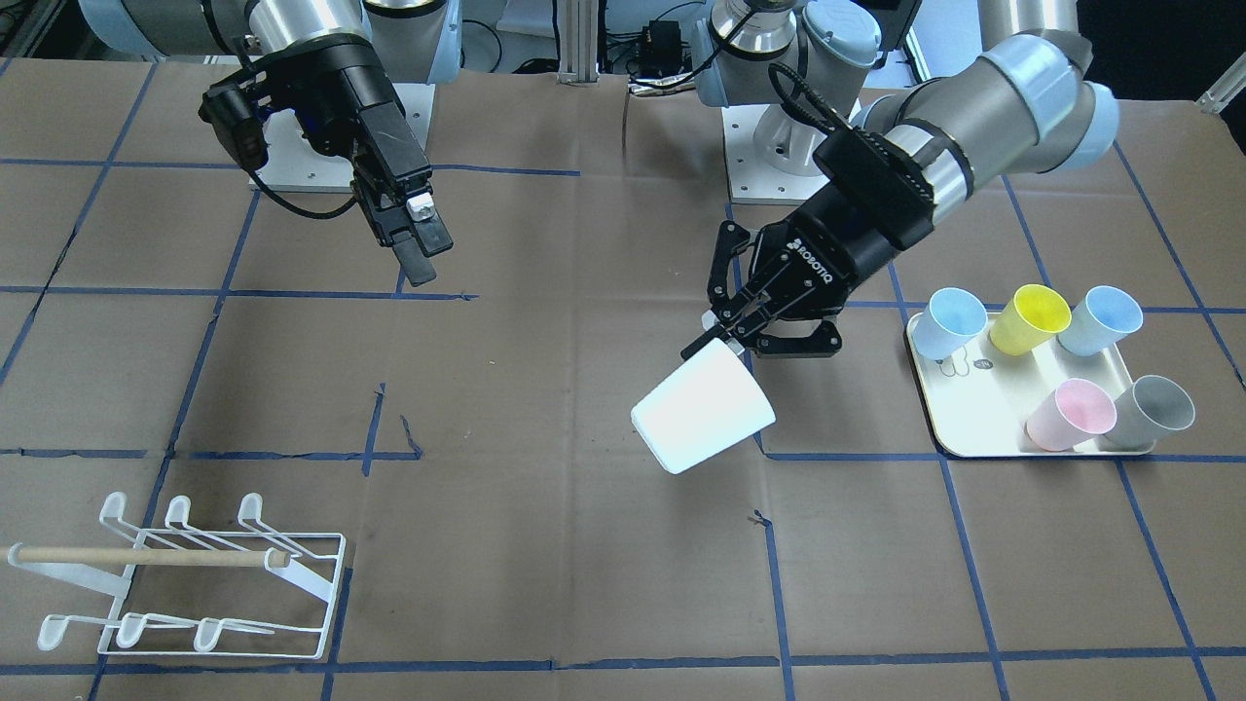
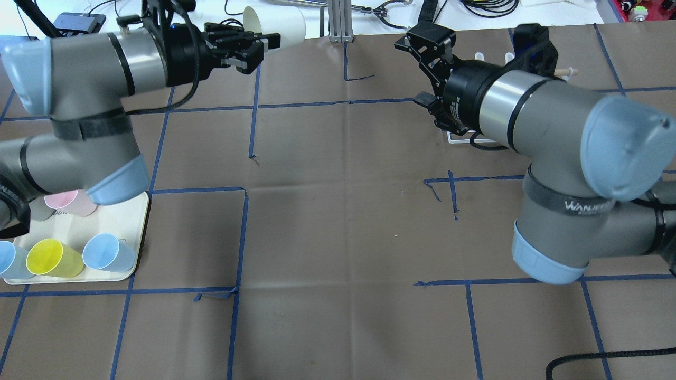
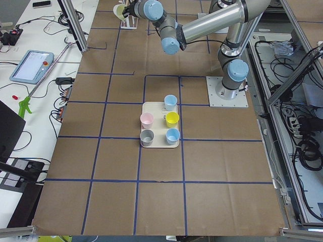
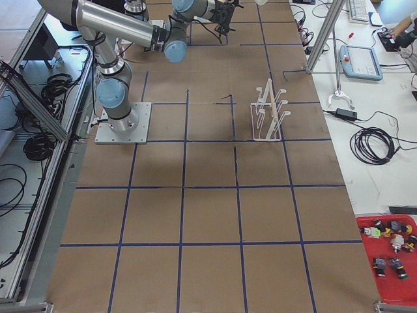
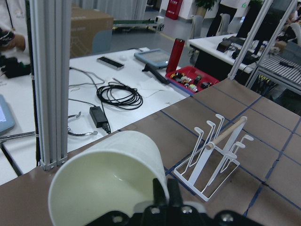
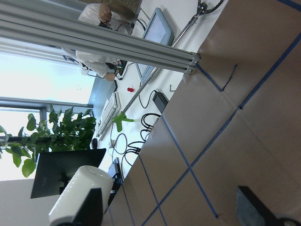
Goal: Transfer IKEA cup to right arm and place on rack
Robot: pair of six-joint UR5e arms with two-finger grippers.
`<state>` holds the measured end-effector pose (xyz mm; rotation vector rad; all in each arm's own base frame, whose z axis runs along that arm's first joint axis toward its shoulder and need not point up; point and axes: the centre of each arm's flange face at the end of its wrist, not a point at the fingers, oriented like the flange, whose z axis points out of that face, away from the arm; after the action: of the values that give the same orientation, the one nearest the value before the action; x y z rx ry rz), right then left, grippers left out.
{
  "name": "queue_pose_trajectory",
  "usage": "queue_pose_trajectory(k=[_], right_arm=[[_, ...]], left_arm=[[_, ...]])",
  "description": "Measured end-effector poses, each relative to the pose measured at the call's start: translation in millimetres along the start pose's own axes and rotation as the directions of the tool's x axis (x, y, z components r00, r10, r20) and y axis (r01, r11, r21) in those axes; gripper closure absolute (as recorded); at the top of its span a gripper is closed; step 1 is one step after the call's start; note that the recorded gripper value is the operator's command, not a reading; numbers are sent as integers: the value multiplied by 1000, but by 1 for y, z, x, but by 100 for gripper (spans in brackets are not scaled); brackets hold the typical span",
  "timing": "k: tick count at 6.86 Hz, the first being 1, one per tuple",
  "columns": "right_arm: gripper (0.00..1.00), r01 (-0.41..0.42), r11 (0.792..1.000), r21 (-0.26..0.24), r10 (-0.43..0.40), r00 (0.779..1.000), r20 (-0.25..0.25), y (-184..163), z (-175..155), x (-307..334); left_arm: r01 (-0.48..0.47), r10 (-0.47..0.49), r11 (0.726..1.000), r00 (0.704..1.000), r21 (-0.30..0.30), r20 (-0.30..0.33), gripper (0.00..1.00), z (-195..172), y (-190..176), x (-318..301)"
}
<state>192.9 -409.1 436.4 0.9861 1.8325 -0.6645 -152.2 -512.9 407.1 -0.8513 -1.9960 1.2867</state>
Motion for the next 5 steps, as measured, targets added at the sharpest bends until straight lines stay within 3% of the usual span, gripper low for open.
queue_pose_trajectory(k=[2,4,5], right_arm=[[0,-147,989,1,147,987,71,14,-8,26],[0,-179,984,-25,180,982,53,29,-5,34],[0,-189,981,-52,190,982,11,41,2,38]], left_arm=[[-60,61,998,998,36,-29,100,16,51,33],[-45,50,995,997,90,-51,99,41,78,49],[-18,26,990,998,140,-56,97,41,81,57]])
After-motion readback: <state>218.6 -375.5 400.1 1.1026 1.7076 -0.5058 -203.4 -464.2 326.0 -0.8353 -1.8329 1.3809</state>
